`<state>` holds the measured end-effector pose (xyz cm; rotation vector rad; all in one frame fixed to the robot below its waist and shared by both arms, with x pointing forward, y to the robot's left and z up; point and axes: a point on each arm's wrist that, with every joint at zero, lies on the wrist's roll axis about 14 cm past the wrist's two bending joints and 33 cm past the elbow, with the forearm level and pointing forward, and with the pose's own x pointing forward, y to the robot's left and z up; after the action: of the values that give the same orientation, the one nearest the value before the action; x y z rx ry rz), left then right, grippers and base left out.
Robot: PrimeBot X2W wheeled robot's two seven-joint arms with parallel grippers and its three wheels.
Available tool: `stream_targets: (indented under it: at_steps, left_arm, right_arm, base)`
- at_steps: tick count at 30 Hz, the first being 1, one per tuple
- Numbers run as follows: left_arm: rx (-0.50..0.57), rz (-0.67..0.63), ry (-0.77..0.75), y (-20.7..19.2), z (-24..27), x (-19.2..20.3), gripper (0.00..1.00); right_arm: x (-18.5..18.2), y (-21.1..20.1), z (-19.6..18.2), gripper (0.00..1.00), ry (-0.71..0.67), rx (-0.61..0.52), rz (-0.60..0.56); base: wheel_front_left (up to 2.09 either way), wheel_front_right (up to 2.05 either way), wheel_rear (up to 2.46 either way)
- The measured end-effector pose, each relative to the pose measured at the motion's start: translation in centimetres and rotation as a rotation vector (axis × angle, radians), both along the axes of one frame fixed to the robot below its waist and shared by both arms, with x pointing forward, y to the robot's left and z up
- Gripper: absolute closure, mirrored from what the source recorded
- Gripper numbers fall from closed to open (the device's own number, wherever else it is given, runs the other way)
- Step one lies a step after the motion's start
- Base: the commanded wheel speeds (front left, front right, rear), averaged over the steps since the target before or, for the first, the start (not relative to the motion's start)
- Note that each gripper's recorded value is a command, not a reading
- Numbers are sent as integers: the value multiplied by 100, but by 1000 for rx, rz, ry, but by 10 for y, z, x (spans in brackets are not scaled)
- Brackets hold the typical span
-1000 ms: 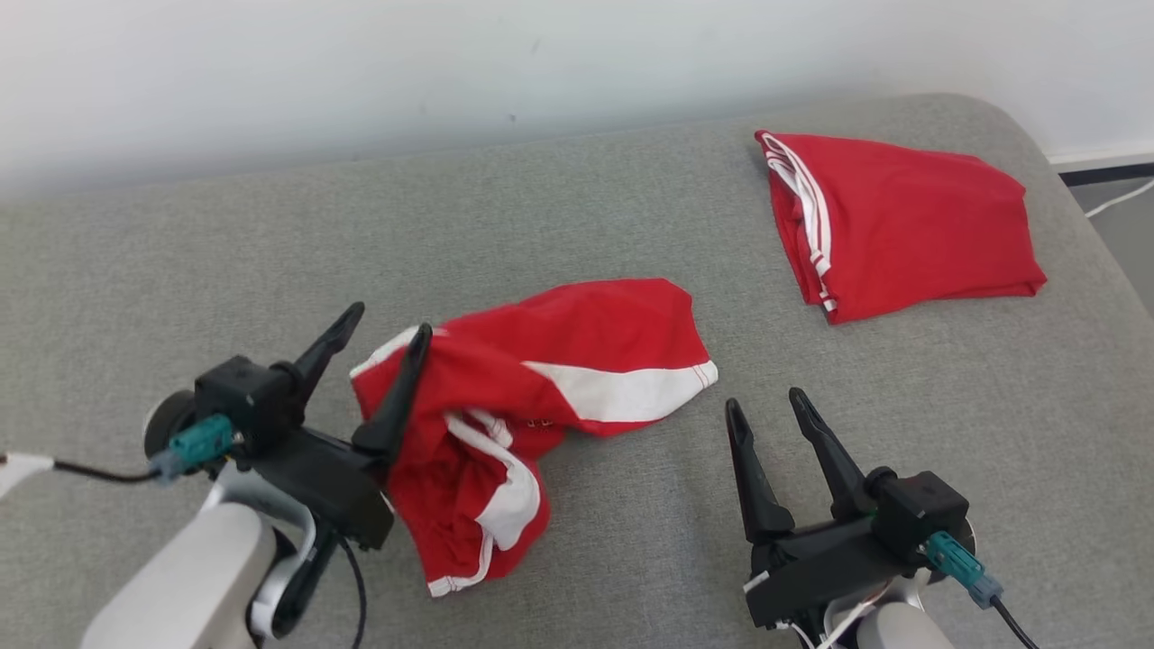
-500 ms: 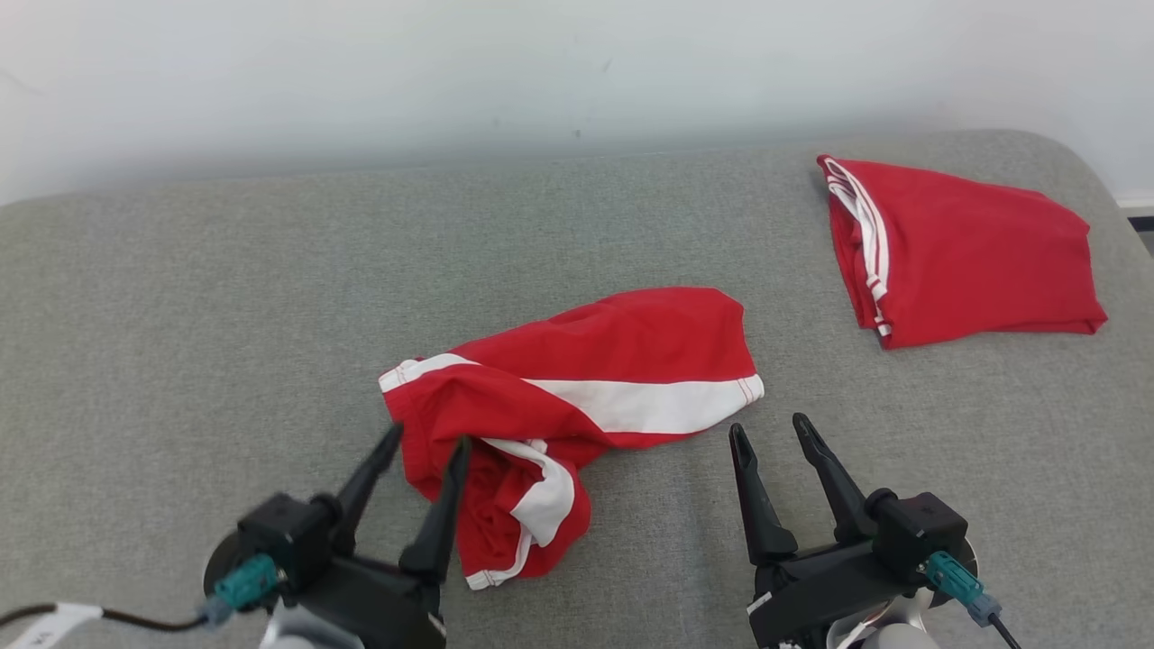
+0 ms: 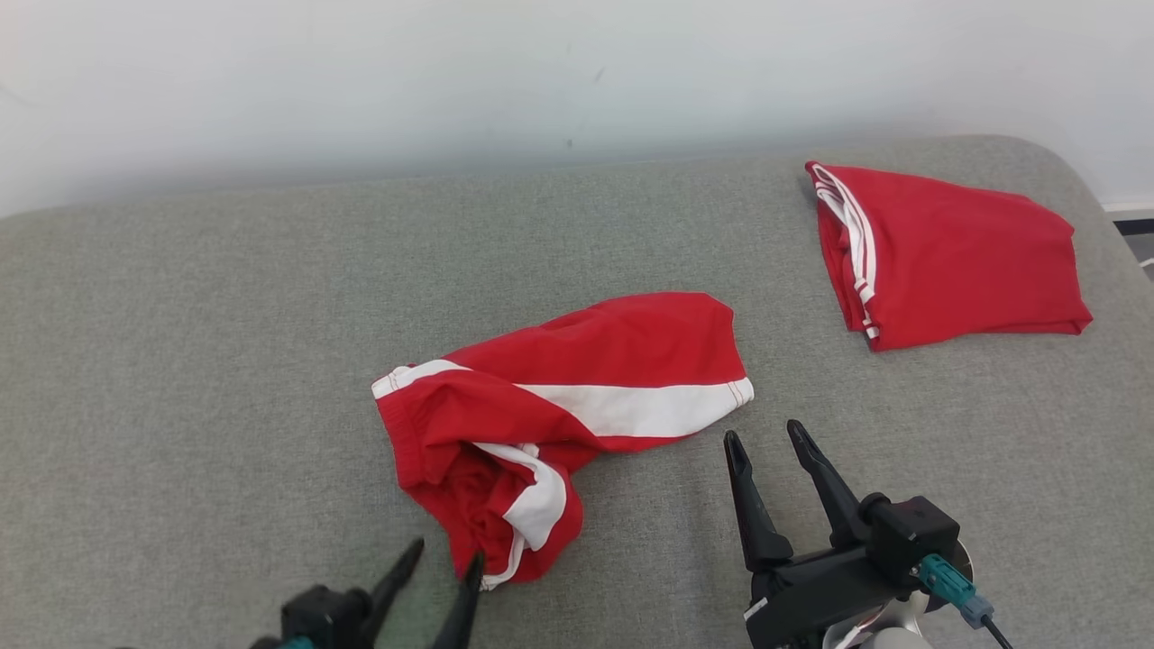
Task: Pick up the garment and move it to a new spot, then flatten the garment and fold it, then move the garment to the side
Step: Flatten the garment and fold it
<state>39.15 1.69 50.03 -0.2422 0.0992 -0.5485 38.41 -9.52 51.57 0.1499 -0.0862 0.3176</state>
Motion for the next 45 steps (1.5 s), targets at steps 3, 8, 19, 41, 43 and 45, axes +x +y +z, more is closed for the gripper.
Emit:
stream_targets:
  at_steps: [3,8,19,41,43,45]
  left_arm:
    - [26,-20,45,-3,-17,-9,0]
    - [38,-40,100,-8,-35,-17,0]
    - [46,-77,126,-19,-50,-15,0]
    - [76,142,-15,55,-12,6,100]
    - [86,181,-36,70,-5,6,100]
    - [101,219,-39,85,-4,3,100]
  right_arm:
    - [-1,-2,0,0,1,0,-5]
    - [-4,-1,-3,0,10,1,-4]
    - [-6,-4,-6,0,19,-1,-11]
    - [-6,21,-6,0,18,2,60]
    - [-6,25,-6,0,17,4,73]
    - [-6,29,-7,0,21,5,85]
  base:
    - [0,0,0]
    - [0,0,0]
    - [0,0,0]
    - [0,0,0]
    - [0,0,0]
    - [0,0,0]
